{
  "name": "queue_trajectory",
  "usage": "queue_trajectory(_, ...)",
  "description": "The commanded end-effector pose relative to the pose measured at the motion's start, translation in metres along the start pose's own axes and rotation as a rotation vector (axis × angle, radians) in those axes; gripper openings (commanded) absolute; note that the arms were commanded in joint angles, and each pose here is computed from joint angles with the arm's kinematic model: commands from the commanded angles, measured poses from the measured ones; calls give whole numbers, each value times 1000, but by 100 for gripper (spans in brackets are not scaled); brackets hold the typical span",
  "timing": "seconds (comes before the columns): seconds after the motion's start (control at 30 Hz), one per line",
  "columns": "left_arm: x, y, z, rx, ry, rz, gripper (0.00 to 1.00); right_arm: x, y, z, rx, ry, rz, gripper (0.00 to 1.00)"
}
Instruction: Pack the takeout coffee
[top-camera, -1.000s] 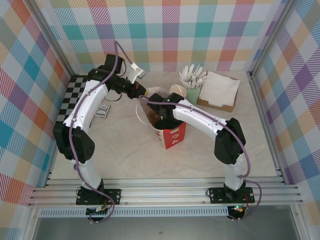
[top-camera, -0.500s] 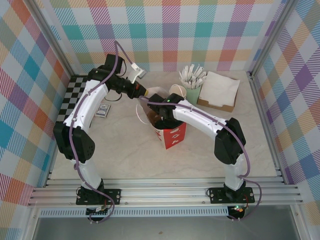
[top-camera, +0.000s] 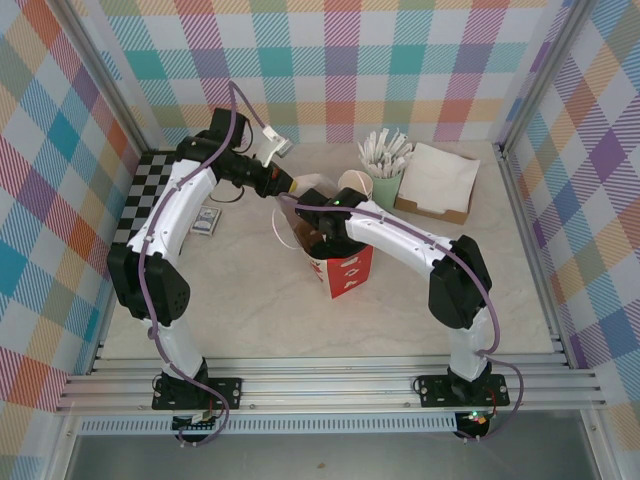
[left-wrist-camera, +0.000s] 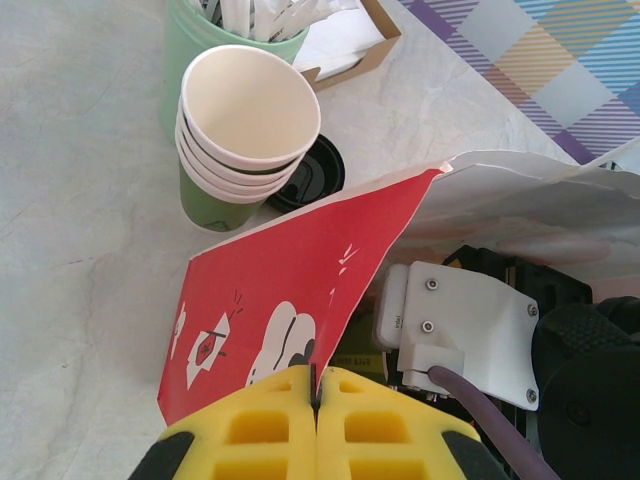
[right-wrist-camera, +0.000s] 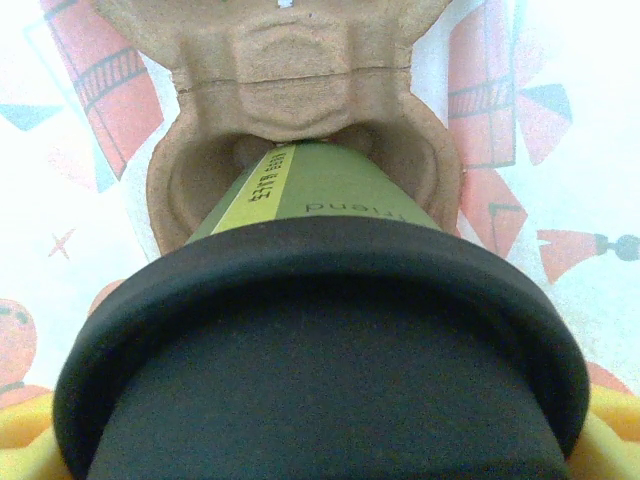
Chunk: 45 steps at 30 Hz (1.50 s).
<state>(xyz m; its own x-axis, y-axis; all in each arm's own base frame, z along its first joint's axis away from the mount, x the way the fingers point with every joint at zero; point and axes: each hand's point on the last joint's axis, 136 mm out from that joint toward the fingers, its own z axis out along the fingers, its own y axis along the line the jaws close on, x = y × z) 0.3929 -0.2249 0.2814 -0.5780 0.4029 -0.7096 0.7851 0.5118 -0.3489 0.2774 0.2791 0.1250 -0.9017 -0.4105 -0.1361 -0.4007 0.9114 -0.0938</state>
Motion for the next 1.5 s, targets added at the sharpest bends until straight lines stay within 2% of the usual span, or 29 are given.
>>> queue_trajectory(0.0,-12,-7,-5,15,-30,16,0,13,-7,4,23,60,17,56)
queue_trajectory(1.47,-13,-6,-3,22,-32,10,0,23,-7,36,49,114,-3,55)
